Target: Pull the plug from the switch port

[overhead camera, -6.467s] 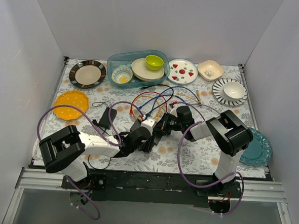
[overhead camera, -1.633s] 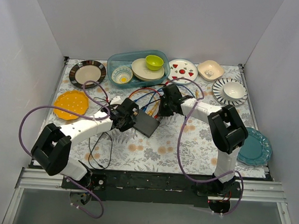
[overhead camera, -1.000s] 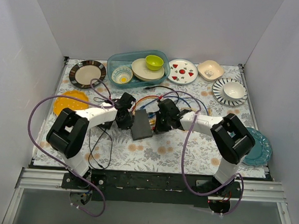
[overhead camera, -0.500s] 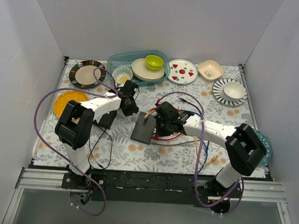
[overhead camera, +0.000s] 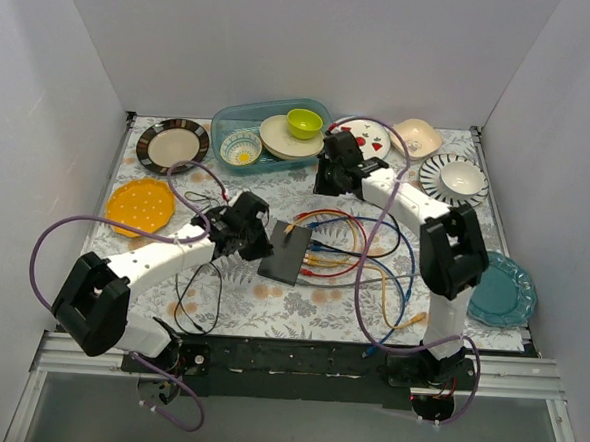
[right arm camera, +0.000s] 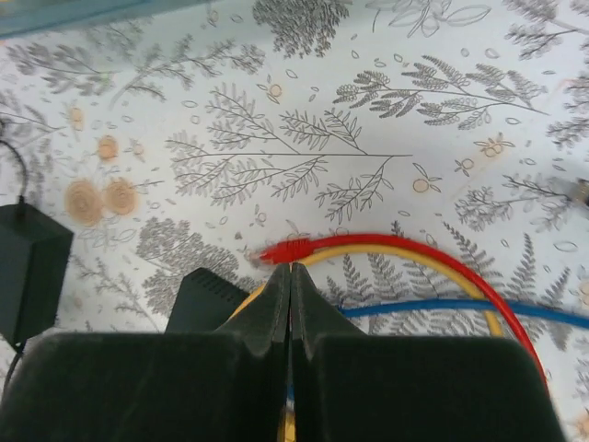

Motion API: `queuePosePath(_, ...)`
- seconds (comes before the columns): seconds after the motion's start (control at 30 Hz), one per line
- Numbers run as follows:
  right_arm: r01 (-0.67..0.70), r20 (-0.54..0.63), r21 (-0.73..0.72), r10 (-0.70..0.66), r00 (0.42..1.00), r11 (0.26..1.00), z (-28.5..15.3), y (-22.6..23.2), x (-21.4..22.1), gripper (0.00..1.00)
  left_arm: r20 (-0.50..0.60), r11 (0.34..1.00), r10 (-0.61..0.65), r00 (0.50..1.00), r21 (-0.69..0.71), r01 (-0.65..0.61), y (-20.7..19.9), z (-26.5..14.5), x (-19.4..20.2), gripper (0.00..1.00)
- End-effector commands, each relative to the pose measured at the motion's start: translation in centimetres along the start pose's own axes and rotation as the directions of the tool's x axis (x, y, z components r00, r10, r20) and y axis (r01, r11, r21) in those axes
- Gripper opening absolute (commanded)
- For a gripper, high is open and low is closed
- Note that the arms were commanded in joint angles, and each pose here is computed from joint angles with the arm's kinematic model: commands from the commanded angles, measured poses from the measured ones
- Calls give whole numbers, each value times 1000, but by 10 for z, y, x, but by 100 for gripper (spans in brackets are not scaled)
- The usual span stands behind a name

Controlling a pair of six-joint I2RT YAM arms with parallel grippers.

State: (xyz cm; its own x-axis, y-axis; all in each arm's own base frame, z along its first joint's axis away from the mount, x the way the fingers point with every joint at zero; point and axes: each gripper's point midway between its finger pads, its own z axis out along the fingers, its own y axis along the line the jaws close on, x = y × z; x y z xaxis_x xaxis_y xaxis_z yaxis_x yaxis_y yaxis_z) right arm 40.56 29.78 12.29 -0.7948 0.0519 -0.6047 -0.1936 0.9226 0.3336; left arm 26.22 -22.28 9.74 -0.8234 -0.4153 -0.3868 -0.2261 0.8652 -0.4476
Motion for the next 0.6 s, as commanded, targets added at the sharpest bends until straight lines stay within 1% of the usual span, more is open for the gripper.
queuePosePath(0.0, 31, -30, -87, -34, 999, 996, 33, 19, -14, 1, -160, 997, 31, 987, 80, -18, -2, -10, 61, 4)
queuePosePath(0.1, 44, -80, -77, -50, 996, 996, 57, 14, -4, 1, -190, 998, 30, 981, 66, -18, 9, -11, 74, 0)
queuePosePath(0.23, 39, -162, -66, -49, 986, 997, 70, 2, 27, 1, -242, 999, 30, 970, 33, -23, 27, -3, 90, 0)
queuePosePath(0.27, 37, -156, -92, -51, 986, 995, 69, 6, 28, 1, -258, 999, 30, 966, 28, -23, 29, -1, 94, 0)
queuePosePath(0.33, 28, -205, -84, -44, 978, 996, 71, -3, 50, 1, -303, 999, 39, 952, 16, -35, 34, 9, 105, 0)
queuePosePath(0.4, 21, -250, -72, -38, 968, 997, 69, -11, 68, 1, -316, 999, 39, 948, 15, -36, 34, 16, 108, 0)
queuePosePath(0.43, 18, -265, -65, -34, 964, 998, 68, -15, 76, 1, -340, 999, 42, 939, 3, -43, 37, 21, 114, 0)
queuePosePath(0.5, 9, -266, -69, -27, 964, 998, 63, -15, 80, 1, -344, 999, 44, 938, 4, -46, 36, 28, 115, 0)
queuePosePath(0.53, 5, -294, -58, -21, 956, 998, 61, -22, 95, 1, -347, 999, 44, 937, 4, -46, 35, 30, 114, 0)
queuePosePath(0.57, 1, -285, -63, -19, 958, 998, 55, -21, 94, 1, -358, 999, 42, 933, -6, -47, 35, 36, 115, 0)
